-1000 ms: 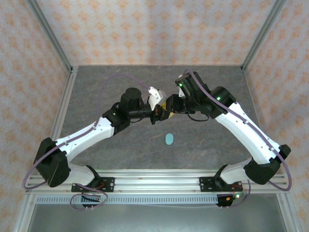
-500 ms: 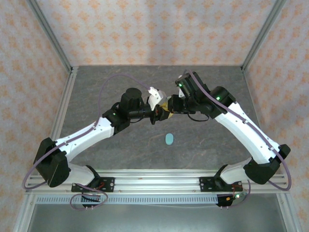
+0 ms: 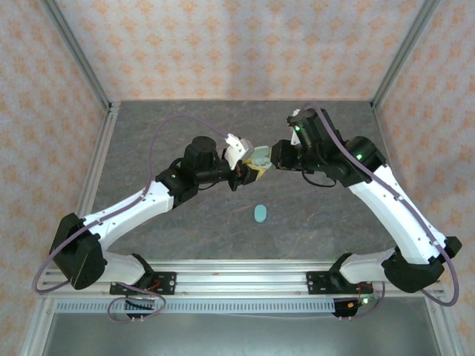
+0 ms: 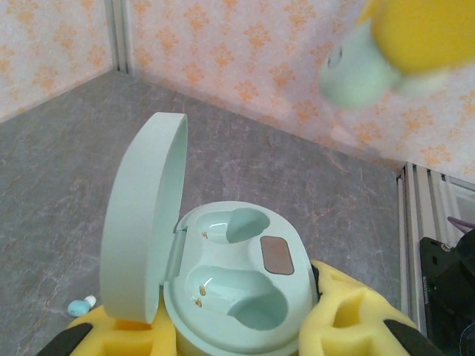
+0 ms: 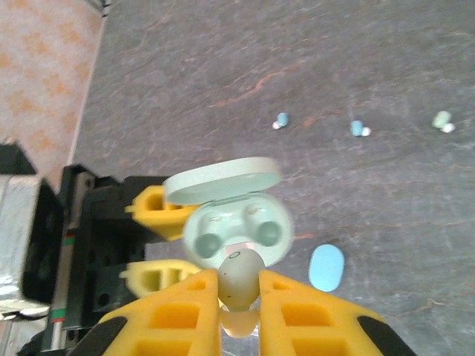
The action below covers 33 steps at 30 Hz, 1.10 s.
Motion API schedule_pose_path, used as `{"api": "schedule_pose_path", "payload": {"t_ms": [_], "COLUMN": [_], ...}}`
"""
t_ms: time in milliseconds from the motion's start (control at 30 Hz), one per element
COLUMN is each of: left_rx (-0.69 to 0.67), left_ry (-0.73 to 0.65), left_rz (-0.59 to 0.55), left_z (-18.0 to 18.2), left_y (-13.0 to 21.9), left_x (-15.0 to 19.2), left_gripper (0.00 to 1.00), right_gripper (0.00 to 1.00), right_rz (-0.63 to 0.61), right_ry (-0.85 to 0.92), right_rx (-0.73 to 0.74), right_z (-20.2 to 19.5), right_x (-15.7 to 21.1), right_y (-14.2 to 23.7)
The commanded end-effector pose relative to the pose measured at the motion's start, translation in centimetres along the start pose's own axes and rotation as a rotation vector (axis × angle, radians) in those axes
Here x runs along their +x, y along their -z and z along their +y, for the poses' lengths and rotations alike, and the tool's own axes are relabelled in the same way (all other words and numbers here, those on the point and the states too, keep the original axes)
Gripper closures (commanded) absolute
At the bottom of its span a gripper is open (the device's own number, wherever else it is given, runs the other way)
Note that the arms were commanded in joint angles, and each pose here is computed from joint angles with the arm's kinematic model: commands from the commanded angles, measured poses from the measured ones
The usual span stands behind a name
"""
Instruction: Insert the wireless bluetooth earbuds into the charging case
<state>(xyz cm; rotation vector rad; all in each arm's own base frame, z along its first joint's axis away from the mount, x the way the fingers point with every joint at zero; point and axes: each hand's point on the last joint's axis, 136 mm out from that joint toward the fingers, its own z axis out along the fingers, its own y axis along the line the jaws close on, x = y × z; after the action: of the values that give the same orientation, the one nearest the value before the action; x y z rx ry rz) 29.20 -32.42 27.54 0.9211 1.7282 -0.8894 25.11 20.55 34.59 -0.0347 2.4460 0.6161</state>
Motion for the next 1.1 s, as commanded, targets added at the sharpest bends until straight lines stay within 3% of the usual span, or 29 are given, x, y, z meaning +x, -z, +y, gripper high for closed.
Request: {"api": "schedule_pose_path", "payload": {"t_ms": [0, 133, 367, 600, 833, 1067], "left_rx": [-0.056, -0.087, -0.132, -0.175, -0.194, -0.2], "left_ry": [0.01, 0.014, 0.016, 0.017, 0.022, 0.014], "left_rz": [0.0, 0.009, 0.032, 0.031, 0.021, 0.033], "left_z": [0.9, 1.3, 1.6, 1.8, 2.1, 2.3], "left_y": [1.3, 2.2, 3.8, 5.2, 5.5, 5.6], "left_x": [0.3, 1.0, 2.4, 3.6, 3.7, 3.8], "left_gripper": [0.95, 0.95, 0.95, 0.95, 0.94, 0.94], "right_gripper": [0.82, 0.82, 0.85, 0.89, 0.9, 0.89], "right_rz": [-0.006, 0.067, 0.181, 0.35, 0.452, 0.436], "right_ry": [0.01, 0.024, -0.008, 0.107, 0.183, 0.126], "right_rx": [0.155, 0.312, 0.415, 0.632, 0.817, 0.7], "right_z": [-3.9, -8.2, -14.7, -19.9, -23.9, -22.0], "right_x": [-0.1, 1.1, 4.7, 7.4, 9.1, 9.7], "right_y": [0.9, -2.0, -11.6, -18.0, -21.0, -21.2]}}
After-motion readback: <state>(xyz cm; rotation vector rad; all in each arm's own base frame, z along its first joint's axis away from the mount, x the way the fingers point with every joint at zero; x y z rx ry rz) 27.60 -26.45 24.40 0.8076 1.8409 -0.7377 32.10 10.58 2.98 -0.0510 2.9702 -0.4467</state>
